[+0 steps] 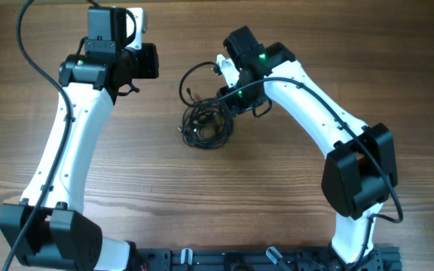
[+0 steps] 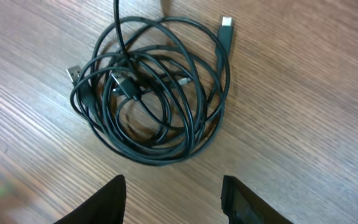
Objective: Untangle cables
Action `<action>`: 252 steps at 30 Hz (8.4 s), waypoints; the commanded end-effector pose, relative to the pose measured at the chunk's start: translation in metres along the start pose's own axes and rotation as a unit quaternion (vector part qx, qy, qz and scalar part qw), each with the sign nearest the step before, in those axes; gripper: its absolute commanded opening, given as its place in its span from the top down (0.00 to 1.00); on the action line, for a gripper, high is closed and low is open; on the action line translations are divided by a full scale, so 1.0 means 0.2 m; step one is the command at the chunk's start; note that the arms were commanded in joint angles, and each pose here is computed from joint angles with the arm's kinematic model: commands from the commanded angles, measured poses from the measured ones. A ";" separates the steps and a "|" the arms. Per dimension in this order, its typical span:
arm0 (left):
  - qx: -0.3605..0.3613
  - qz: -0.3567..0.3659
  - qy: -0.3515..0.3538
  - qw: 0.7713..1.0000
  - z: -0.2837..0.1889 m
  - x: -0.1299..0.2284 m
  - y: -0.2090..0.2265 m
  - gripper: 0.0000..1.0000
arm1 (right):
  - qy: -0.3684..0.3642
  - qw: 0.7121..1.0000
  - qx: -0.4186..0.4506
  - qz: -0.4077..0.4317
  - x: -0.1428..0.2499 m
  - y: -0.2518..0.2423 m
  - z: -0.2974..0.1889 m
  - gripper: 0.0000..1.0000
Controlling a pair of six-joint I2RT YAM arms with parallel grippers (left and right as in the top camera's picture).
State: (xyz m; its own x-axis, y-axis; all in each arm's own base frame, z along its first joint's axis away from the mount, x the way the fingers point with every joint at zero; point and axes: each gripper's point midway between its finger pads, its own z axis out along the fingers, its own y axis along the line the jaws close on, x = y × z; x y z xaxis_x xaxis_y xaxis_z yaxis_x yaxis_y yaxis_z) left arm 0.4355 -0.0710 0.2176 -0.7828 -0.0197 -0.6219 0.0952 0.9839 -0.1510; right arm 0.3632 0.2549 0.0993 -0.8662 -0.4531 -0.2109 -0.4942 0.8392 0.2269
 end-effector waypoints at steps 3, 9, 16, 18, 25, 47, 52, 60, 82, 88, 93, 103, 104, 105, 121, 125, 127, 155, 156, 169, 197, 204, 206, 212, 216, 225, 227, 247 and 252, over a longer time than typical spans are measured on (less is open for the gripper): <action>-0.002 -0.010 -0.006 1.000 -0.05 0.00 0.00 0.66 | -0.017 1.000 0.015 -0.017 -0.03 -0.03 0.09 0.40; -0.002 -0.010 -0.007 1.000 -0.06 0.00 0.00 0.66 | -0.036 0.999 0.014 -0.024 -0.02 -0.06 0.22 0.43; -0.002 -0.010 -0.005 1.000 -0.06 0.00 0.00 0.65 | -0.026 0.999 0.001 -0.018 0.06 -0.06 0.32 0.47; -0.002 -0.010 -0.004 1.000 -0.06 0.00 0.00 0.65 | -0.031 0.999 -0.010 -0.020 0.07 -0.05 0.35 0.47; -0.003 -0.010 -0.001 1.000 -0.06 0.01 0.00 0.64 | -0.055 0.998 -0.026 -0.021 0.04 -0.03 0.39 0.87; 0.205 0.033 0.075 0.975 -0.04 0.19 -0.49 0.15 | -0.335 0.931 0.132 0.053 -0.16 -0.08 -1.02 0.96; 0.309 0.137 0.093 0.936 0.02 0.31 -0.80 0.05 | -0.335 0.935 0.110 0.046 -0.17 -0.04 -1.02 0.96; 0.297 0.155 0.079 0.939 0.25 0.30 -0.84 0.19 | -0.341 0.935 0.092 0.039 -0.15 0.00 -1.06 0.96; 0.204 0.152 0.084 0.963 0.49 0.31 -0.66 0.88 | -0.360 0.926 0.106 0.043 -0.09 0.00 -1.19 0.96; 0.289 0.154 0.059 0.943 0.43 0.27 -0.81 0.18 | -0.362 0.925 0.105 0.043 -0.10 0.00 -1.19 0.96; 0.341 0.156 0.061 0.925 0.37 0.29 -0.91 0.27 | -0.363 0.925 0.104 0.043 -0.10 0.00 -1.19 0.96; 0.360 0.176 0.068 0.914 0.44 0.37 -1.04 0.36 | -0.375 0.921 0.099 0.040 -0.07 0.02 -1.25 0.96; 0.360 0.177 0.071 0.913 0.45 0.38 -1.05 0.38 | -0.376 0.920 0.098 0.040 -0.07 0.02 -1.26 0.96; 0.360 0.177 0.071 0.913 0.46 0.38 -1.05 0.61 | -0.376 0.920 0.099 0.040 -0.06 0.02 -1.26 0.96; 0.278 0.120 0.051 0.952 0.31 0.19 -0.69 0.96 | -0.326 0.885 0.256 0.211 0.06 -0.68 -1.23 0.96; 0.282 0.133 0.003 0.950 0.12 0.07 -0.72 0.96 | -0.284 0.892 0.260 0.236 0.08 -0.85 -1.11 0.57; 0.272 0.138 -0.015 0.952 0.06 0.03 -0.71 0.96 | -0.264 0.926 0.188 0.191 0.02 -0.74 -0.99 0.29; 0.291 0.093 -0.127 0.943 -0.04 -0.27 -0.73 0.39 | -0.133 0.990 -0.008 0.045 -0.01 -0.25 -0.15 0.00; 0.283 0.085 -0.126 0.947 -0.03 -0.28 -0.68 0.37 | -0.127 0.990 0.004 0.054 -0.01 -0.28 -0.11 0.00; 0.211 0.008 -0.075 0.975 0.04 -0.22 -0.25 0.24 | -0.147 0.986 0.012 0.081 -0.10 -0.35 0.01 0.38; 0.278 0.116 0.013 0.953 0.03 0.09 -0.69 0.00 | -0.311 0.948 -0.051 0.042 -0.18 -0.05 -0.81 0.96; 0.304 0.127 0.042 0.943 0.19 0.18 -0.80 0.00 | -0.346 0.937 -0.049 0.020 -0.09 0.02 -1.03 0.96; 0.322 0.120 0.063 0.937 0.24 0.23 -0.82 0.00 | -0.363 0.931 -0.033 0.021 -0.07 0.01 -1.10 0.96; 0.340 0.115 0.134 0.924 0.41 0.44 -0.90 0.00 | -0.387 0.920 0.011 0.067 -0.06 -0.11 -1.19 0.96; 0.362 0.149 0.146 0.909 0.41 0.52 -0.98 0.00 | -0.396 0.915 0.014 0.069 -0.07 -0.13 -1.21 0.96; 0.498 0.205 0.106 0.836 0.23 0.52 -1.05 0.02 | -0.414 0.903 0.041 0.109 -0.10 -0.27 -1.24 0.96; 0.503 0.202 0.105 0.834 0.22 0.52 -1.05 0.02 | -0.427 0.898 0.036 0.103 -0.12 -0.26 -1.27 0.96; 0.495 0.267 0.070 0.824 0.24 0.54 -1.20 0.96 | -0.450 0.886 -0.021 0.105 -0.18 -0.18 -1.32 0.96; 0.494 0.266 0.070 0.825 0.24 0.53 -1.19 0.96 | -0.452 0.885 -0.007 0.109 -0.18 -0.20 -1.32 0.96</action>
State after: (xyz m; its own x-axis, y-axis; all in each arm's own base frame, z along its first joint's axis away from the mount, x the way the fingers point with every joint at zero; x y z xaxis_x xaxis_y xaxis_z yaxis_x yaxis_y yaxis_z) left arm 0.3567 -0.3182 0.1528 -0.5254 0.4555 -0.7187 0.8483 0.2153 -0.4837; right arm 0.3911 0.1608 0.3456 -0.5417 0.1393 -0.8290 -0.3429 0.8638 0.3692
